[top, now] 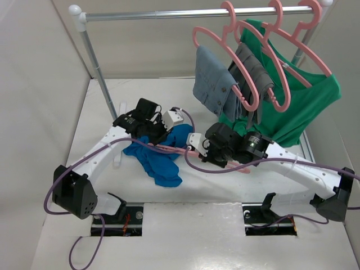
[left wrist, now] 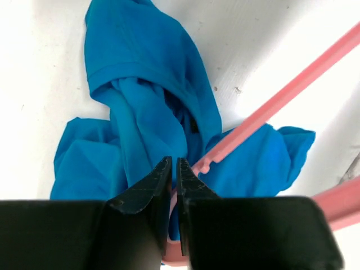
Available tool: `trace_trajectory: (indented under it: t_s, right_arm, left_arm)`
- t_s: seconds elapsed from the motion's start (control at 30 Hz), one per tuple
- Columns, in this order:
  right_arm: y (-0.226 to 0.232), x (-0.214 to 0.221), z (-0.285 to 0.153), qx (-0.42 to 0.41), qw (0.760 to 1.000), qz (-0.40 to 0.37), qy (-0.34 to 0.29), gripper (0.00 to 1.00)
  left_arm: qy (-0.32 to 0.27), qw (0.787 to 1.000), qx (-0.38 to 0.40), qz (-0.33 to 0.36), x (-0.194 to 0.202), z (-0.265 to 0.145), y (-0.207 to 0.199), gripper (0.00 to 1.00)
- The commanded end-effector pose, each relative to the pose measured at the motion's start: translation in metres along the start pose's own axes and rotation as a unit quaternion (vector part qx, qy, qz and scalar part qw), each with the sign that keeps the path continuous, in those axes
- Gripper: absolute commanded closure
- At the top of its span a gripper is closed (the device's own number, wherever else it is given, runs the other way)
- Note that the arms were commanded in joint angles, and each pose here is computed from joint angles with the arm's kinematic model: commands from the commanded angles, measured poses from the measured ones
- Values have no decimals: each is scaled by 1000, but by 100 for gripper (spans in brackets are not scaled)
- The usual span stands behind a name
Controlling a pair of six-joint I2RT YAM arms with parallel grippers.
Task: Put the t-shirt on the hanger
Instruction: Place tshirt on hanger
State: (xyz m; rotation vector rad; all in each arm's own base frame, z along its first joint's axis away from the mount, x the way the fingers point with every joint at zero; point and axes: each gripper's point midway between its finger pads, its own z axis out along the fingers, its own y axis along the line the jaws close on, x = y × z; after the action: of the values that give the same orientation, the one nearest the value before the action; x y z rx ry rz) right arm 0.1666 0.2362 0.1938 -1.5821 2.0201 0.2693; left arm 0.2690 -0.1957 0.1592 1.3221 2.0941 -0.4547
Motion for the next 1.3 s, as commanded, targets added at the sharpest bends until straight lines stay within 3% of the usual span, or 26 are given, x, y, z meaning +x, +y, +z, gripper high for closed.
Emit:
trace_trajectory:
  t_s: [0.0,0.07,0.23,0.3,0.57,0.63,0.67,0.77,1.0,1.03,1.1,1.27]
  right_arm:
    - [-20,-29,-4,46,998,-27,-41,100]
    - [-19,-24,1,42,998,-32,-31,100]
    - [-19,-13,7,43,999,-33,-3,100]
    - [-19,-13,7,43,998,-38,-3,100]
    - [-16,-9,16,32,999,-39,13,100]
    - [-16,-8,18,30,999,-39,18,100]
    - [-16,-8,18,30,999,-39,18,100]
    - [-16,-8,18,30,999,-39,18,100]
    - [-16,-8,18,30,999,-39,18,100]
    - [-16,-7,21,28,999,-39,22,100]
    - [-16,-7,21,28,999,-39,22,100]
    - [-16,-7,21,28,999,-39,22,100]
  left_arm:
    - [19,1000,10,7,15,0,-6,95]
    - [34,999,5,8,24,1,-5,95]
    - [71,996,-49,3,35,-4,14,70]
    - [90,993,-76,-9,39,-4,24,67]
    - [136,989,-46,-36,59,8,16,65]
    - [150,987,-39,-45,65,9,12,71]
    - [152,986,-43,-44,66,8,13,85]
    - [143,988,-35,-45,61,5,10,100]
    - [92,995,-39,-28,26,-13,13,100]
    - [92,995,-39,-28,25,-15,13,83]
    - [98,994,-35,-24,28,-15,12,67]
    - [174,983,-28,-44,56,-20,7,64]
